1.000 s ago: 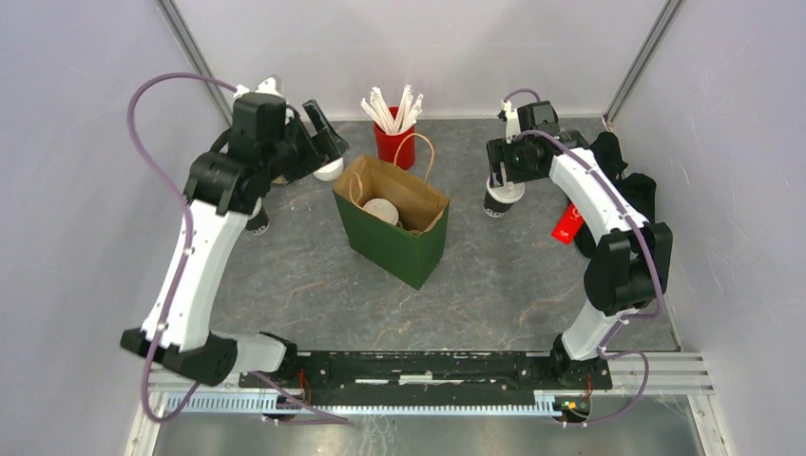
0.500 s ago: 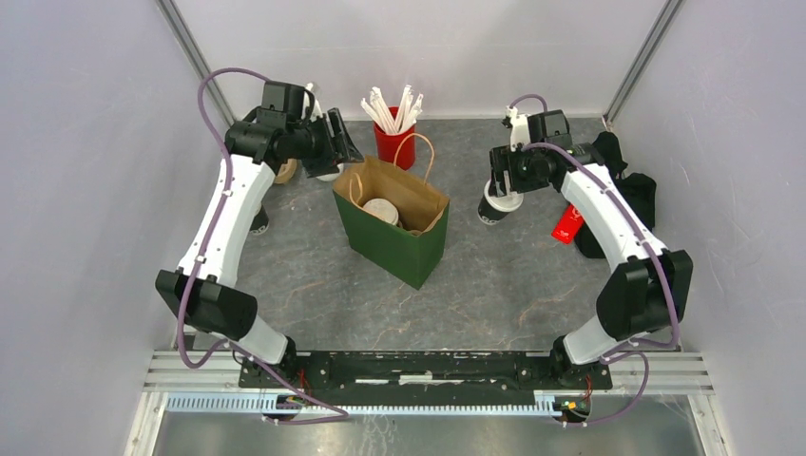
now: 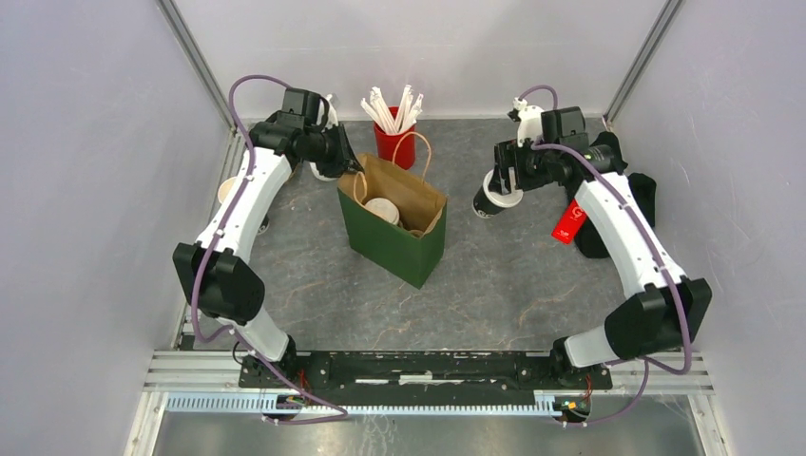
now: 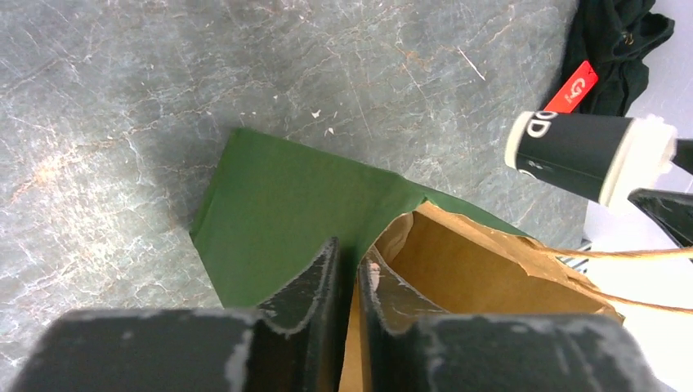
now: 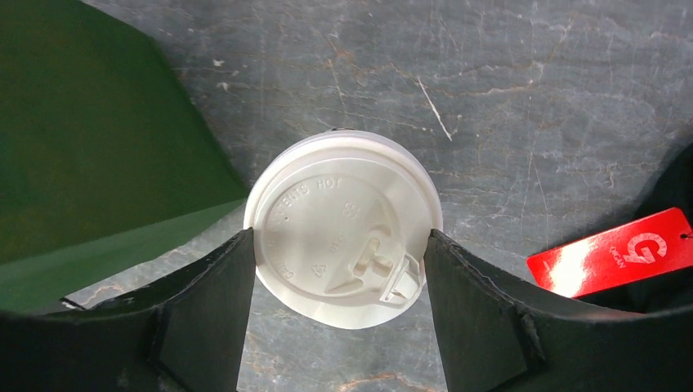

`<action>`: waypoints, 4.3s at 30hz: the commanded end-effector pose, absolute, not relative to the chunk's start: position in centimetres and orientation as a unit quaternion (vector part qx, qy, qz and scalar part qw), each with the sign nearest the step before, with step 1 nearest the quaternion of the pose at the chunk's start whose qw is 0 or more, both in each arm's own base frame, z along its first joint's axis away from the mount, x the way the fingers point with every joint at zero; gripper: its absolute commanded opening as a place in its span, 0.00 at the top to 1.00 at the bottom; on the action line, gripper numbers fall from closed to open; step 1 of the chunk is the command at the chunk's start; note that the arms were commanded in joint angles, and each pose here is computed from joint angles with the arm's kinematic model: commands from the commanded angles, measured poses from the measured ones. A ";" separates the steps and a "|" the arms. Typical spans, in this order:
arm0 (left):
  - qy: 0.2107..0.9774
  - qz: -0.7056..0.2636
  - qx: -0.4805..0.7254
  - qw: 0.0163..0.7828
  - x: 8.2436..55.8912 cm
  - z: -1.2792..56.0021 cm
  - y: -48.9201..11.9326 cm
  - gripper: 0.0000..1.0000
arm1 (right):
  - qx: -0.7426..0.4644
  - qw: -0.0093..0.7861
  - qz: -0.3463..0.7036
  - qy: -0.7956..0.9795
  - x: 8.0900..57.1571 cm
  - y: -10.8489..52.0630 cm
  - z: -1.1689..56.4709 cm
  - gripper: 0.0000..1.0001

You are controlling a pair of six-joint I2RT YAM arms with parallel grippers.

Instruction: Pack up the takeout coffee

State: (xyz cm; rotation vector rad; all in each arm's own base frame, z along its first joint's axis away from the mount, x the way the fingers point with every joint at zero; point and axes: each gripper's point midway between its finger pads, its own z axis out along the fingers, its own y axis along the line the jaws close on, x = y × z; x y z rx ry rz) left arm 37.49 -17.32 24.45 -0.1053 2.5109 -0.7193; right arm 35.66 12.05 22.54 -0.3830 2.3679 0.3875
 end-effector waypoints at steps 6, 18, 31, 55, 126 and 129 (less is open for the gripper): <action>0.895 -0.259 0.014 0.364 38.1 26.9 -17.3 0.96 | -0.175 0.486 0.212 0.829 34.4 14.1 35.1 0.30; 0.857 -0.245 -0.031 0.453 35.2 28.5 -14.6 0.98 | -0.255 0.571 0.302 0.719 31.3 20.5 46.9 0.31; 0.848 -0.245 -0.046 0.467 33.7 28.7 -13.9 0.98 | -0.326 0.536 0.420 0.656 25.7 29.3 48.3 0.36; 0.700 -0.277 0.035 0.658 30.0 31.5 -13.0 0.98 | -0.453 0.527 0.189 0.694 21.1 34.4 39.0 0.38; 0.681 -0.267 0.054 0.680 26.0 24.9 -11.8 0.98 | -0.669 0.466 -0.080 0.574 19.8 35.6 25.3 0.44; 0.682 -0.274 0.049 0.676 25.8 24.8 -11.9 0.98 | -0.665 0.473 -0.082 0.573 20.6 35.6 25.4 0.45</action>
